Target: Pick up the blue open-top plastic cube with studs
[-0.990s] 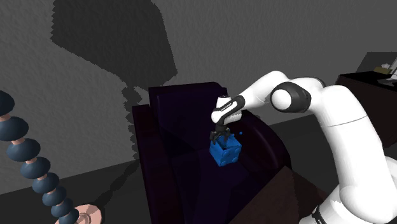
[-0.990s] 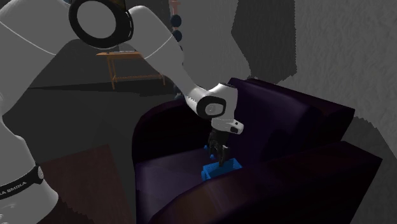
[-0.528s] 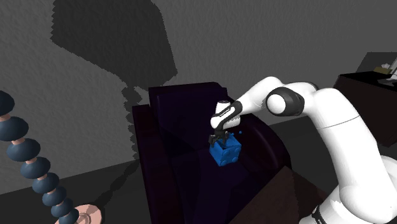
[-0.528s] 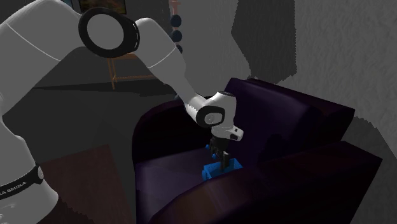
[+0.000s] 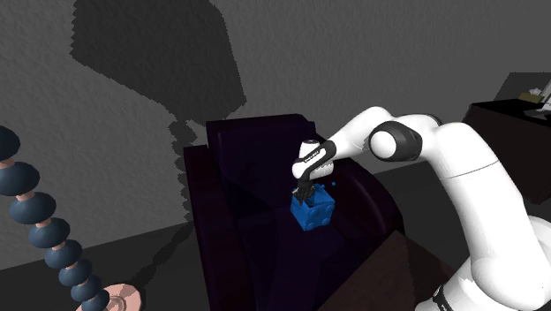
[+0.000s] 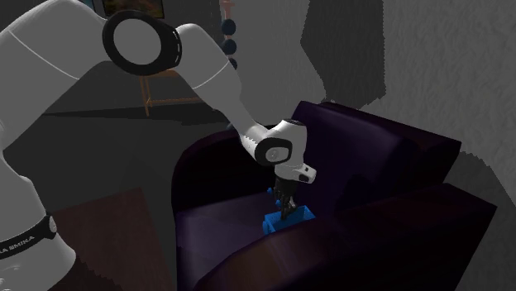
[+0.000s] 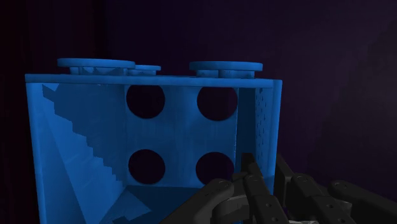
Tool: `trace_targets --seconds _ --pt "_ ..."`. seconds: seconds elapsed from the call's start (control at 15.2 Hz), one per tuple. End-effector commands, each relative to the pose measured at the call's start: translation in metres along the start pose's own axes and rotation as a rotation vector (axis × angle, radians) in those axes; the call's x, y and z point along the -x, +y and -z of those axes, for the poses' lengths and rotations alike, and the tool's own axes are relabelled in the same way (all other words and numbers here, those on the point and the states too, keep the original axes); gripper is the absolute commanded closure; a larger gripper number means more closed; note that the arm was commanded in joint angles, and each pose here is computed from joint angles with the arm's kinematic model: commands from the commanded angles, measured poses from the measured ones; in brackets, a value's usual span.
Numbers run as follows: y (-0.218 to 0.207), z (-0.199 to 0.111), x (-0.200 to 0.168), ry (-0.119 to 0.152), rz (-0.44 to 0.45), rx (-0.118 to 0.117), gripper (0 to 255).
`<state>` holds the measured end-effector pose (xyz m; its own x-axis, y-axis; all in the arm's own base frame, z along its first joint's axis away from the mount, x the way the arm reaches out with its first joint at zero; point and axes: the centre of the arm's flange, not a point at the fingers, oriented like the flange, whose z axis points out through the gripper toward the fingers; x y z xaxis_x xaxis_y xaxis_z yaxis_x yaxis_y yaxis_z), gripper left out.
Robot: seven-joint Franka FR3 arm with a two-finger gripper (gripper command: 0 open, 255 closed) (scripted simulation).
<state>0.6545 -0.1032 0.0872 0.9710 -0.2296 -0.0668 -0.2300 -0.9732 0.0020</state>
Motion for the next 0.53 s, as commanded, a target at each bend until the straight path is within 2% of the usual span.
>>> trace_targets --seconds 0.0,0.46 --pt "0.001 0.000 0.000 0.000 -0.001 0.000 255" --pt "0.001 0.031 0.001 -0.001 -0.001 0.000 255"
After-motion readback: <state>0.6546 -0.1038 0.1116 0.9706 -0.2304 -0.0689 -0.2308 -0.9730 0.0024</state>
